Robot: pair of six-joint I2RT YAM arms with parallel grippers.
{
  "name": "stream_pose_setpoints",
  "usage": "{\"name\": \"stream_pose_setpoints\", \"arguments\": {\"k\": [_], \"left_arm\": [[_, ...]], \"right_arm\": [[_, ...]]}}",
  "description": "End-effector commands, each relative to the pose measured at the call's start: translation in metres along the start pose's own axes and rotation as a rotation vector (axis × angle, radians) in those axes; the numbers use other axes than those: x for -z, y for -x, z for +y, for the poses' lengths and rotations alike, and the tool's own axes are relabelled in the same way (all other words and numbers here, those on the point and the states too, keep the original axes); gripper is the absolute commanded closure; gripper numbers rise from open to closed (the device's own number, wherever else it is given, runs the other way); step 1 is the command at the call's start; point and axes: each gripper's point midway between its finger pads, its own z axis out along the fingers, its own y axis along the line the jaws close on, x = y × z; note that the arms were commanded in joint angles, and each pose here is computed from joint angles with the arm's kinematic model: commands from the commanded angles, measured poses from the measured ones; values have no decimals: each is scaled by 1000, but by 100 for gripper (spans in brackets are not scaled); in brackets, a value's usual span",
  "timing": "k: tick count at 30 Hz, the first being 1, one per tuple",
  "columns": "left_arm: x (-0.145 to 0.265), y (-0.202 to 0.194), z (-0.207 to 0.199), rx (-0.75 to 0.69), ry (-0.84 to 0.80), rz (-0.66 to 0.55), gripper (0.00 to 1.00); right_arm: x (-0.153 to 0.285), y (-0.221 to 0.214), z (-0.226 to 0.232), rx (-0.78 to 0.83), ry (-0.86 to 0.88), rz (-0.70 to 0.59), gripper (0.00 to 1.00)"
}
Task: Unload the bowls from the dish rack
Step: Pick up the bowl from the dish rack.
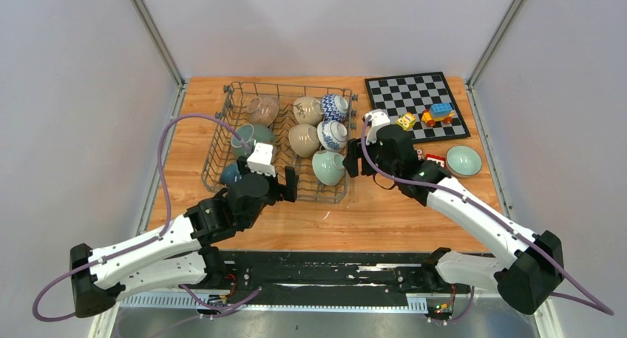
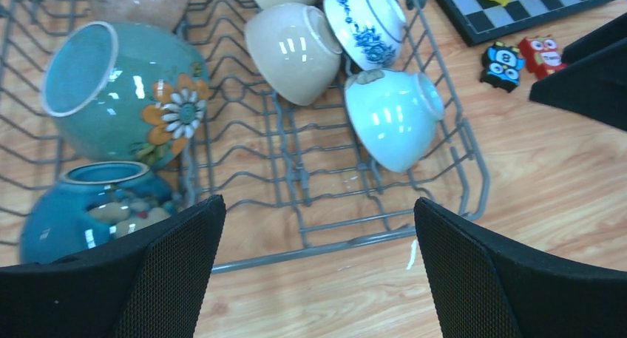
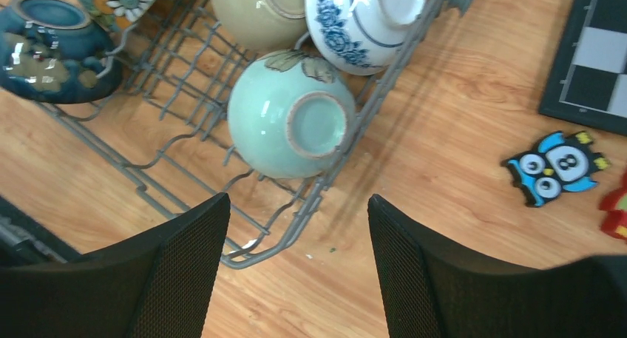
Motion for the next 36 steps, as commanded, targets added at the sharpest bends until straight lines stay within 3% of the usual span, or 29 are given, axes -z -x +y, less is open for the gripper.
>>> {"name": "stream_pose_setpoints", "arguments": {"k": [1, 10, 19, 36], "left_arm": [[-16, 1, -34, 118, -128, 27, 0], [-62, 0, -59, 355, -279, 157, 0], [-93, -15, -61, 571, -352, 185, 0], [-121, -53, -64, 605, -334, 246, 11]], "right_arm": [[-1, 4, 26, -75, 122, -21, 28], [-12, 7, 33, -124, 141, -26, 27], [-38, 3, 32, -206, 101, 12, 43], [-56, 2, 21, -207, 76, 23, 45]]}}
